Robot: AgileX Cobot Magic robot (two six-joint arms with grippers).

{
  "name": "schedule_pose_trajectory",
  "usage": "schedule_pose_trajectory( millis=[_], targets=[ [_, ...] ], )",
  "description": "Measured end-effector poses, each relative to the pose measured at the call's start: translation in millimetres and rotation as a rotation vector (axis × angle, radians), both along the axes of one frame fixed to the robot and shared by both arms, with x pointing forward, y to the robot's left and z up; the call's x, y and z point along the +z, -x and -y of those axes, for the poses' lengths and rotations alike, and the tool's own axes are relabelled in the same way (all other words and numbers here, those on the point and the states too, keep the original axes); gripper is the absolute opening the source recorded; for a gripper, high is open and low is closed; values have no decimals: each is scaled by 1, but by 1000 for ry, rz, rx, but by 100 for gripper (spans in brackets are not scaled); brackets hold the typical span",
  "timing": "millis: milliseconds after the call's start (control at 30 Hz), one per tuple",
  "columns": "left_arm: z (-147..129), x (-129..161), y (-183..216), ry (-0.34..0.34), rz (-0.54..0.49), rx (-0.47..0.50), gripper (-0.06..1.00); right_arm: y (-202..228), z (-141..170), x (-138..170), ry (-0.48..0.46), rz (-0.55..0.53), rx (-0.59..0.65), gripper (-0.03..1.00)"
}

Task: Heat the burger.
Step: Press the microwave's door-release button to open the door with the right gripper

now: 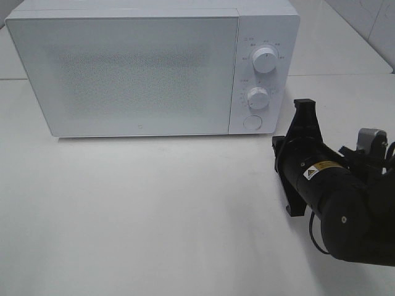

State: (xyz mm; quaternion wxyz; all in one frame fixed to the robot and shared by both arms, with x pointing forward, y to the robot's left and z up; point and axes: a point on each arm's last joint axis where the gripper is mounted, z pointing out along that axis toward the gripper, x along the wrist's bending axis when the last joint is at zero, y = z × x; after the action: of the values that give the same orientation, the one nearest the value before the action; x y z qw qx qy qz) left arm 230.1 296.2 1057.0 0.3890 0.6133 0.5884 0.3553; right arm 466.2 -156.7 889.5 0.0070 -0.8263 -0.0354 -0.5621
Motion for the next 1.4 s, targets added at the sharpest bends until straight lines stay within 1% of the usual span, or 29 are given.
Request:
schedule_pose_trajectory(
  millis=[67,300,567,767,967,1167,1400],
  targets=[
    [0,0,0,0,0,0,99,-6,-5,-4,-14,-2,1,2],
    [0,0,0,0,0,0,99,-20,-16,-16,-8,-8,11,2],
    [0,0,0,0,0,0,99,-50,-13,-18,-28,2,7,2],
    [0,0,0,0,0,0,99,-71,-11,-26,-21,-4,6,2],
    [0,0,0,0,0,0,99,-80,-14,-32,-25,-15,11,2],
    [0,0,0,0,0,0,99,-94,-10,-37,-31,-19,-18,2],
    [0,0,0,0,0,0,99,-101,-12,-42,-34,-27,-23,2]
  ],
)
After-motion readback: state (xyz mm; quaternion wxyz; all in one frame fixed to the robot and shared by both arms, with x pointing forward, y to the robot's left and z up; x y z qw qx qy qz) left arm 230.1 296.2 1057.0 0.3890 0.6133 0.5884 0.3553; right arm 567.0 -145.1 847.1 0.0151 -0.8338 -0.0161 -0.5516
